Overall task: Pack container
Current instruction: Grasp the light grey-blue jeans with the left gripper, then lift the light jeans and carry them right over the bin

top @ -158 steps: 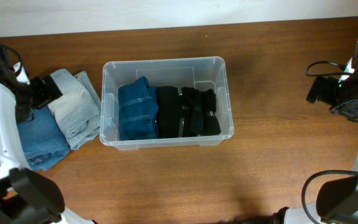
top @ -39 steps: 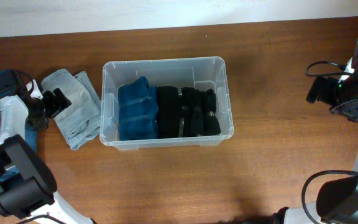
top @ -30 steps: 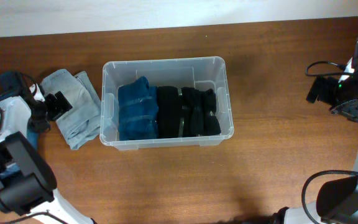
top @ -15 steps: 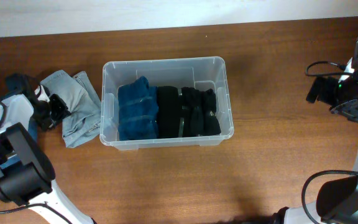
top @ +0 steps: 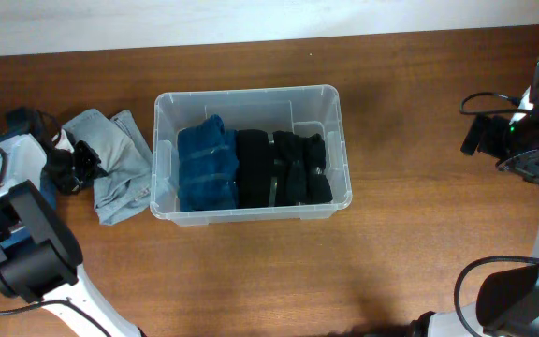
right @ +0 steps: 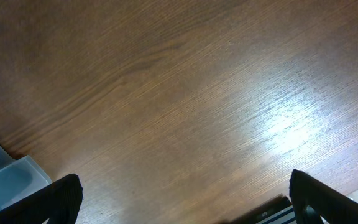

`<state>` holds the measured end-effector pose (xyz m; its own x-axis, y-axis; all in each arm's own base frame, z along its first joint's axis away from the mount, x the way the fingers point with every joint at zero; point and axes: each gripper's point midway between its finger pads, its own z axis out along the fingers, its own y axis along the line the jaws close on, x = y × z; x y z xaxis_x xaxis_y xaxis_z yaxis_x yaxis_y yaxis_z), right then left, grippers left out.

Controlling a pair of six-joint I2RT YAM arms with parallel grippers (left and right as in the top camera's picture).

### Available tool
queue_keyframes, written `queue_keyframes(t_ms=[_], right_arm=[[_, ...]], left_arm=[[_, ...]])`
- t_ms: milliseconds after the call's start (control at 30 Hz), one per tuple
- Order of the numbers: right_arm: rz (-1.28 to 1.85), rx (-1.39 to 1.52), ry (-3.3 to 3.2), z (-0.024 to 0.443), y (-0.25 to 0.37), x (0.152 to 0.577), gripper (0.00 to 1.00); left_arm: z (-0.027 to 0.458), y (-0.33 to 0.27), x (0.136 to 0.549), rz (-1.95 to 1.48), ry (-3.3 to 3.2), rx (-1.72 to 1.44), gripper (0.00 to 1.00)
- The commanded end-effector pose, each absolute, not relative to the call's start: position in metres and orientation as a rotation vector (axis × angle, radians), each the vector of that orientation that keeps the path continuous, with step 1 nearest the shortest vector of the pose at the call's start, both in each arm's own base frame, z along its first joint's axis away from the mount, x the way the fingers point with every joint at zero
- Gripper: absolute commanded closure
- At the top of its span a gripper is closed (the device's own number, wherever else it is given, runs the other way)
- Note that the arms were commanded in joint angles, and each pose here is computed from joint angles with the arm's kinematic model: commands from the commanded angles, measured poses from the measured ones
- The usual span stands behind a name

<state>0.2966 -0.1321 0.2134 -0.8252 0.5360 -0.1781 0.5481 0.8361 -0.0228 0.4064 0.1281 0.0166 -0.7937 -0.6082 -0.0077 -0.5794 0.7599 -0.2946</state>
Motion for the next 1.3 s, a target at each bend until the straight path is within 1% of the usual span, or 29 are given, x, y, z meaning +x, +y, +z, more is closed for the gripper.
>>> queue_keyframes(t_ms=[0, 167, 467, 733, 967, 1167, 1267], right_arm=[[-0.122, 0.859, 2.841, 0.215, -0.135, 0.297, 0.02], [-0.123, 0.859, 2.841, 0.215, -0.135, 0.296, 0.02], [-0.122, 0.859, 2.841, 0.215, -0.135, 0.296, 0.02], [-0.123, 0.859, 2.841, 0.215, -0.135, 0.296, 0.02], [-0.122, 0.859, 2.841, 0.215, -0.135, 0.296, 0.01], [-0.123, 0.859, 2.841, 0.215, -0.135, 0.296, 0.02], [-0.122, 0.859, 2.841, 0.215, -0.135, 0.296, 0.02]], left_arm=[[0.038, 0.133, 0.414, -0.382, 2.830, -0.934, 0.99], [0.081, 0.137, 0.424, -0.357, 2.744, -0.885, 0.99], [0.146, 0.137, 0.426, -0.319, 2.608, -0.808, 0.99], [0.206, 0.117, 0.431, -0.303, 2.502, -0.684, 0.99], [0.276, 0.066, 0.445, -0.330, 2.382, -0.487, 0.99], [0.330, -0.004, 0.453, -0.456, 2.294, -0.317, 1.00], [0.346, -0.039, 0.453, -0.519, 2.271, -0.240, 0.99]])
